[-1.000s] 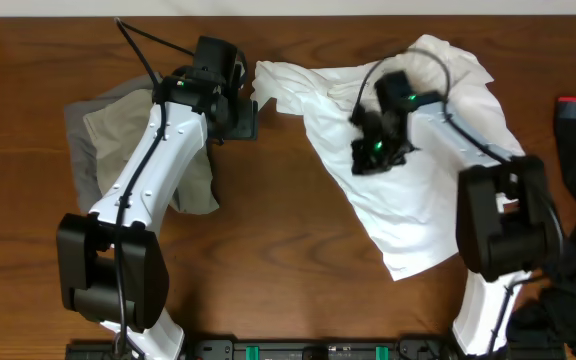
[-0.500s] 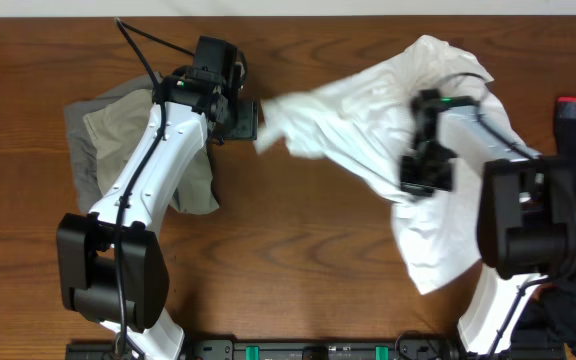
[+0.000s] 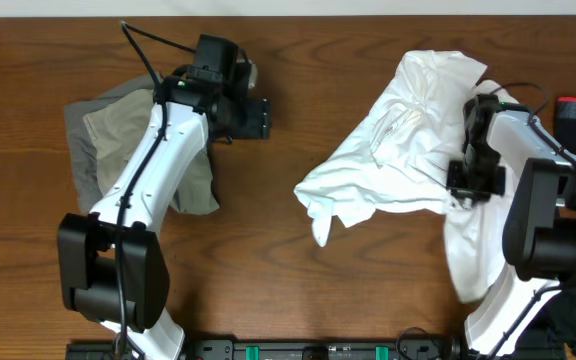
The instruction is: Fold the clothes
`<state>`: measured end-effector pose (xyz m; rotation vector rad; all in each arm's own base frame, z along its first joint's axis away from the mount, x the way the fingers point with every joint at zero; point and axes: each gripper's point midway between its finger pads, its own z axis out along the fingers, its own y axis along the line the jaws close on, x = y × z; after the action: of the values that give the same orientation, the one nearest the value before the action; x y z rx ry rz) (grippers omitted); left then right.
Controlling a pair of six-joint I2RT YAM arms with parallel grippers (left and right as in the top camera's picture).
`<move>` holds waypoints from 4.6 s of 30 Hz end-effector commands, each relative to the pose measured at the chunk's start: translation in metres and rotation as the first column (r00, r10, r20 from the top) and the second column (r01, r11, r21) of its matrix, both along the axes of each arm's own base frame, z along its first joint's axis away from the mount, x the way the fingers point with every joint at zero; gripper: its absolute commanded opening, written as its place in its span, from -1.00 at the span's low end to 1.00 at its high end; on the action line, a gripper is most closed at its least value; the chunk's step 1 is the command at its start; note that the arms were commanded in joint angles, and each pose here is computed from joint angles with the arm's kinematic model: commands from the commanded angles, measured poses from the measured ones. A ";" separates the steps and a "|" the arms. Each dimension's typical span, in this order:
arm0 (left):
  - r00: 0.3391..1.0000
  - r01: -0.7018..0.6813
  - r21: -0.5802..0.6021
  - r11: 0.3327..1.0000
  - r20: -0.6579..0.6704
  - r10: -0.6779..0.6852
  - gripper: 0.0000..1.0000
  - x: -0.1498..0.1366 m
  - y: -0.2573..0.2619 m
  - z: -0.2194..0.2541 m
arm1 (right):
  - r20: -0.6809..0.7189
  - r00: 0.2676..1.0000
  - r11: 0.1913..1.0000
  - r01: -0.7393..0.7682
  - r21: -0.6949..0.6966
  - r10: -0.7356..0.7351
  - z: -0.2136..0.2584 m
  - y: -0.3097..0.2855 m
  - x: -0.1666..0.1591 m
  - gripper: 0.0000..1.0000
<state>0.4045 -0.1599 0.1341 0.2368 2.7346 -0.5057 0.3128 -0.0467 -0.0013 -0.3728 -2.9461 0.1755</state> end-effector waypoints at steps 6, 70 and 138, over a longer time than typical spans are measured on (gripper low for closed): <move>0.819 0.562 -0.012 0.827 0.147 -0.554 0.25 -0.045 -0.094 0.004 | 0.375 0.926 0.952 -0.160 0.259 0.053 0.092 0.062 0.039 0.43; 0.940 -0.159 0.615 0.773 0.333 -0.072 0.96 0.074 0.033 -0.025 | 0.475 0.880 0.965 -0.105 0.241 -0.023 0.124 0.058 0.046 0.57; 0.801 -0.172 0.249 0.953 -0.528 0.282 -0.88 -0.142 0.028 -0.144 | 0.411 0.911 0.964 -0.088 0.252 -0.025 0.120 0.059 0.030 0.56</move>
<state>0.2682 -0.1355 -0.0037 -0.2383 3.2969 -0.2900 0.3427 0.0113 0.1183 -0.3518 -3.3295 -0.3357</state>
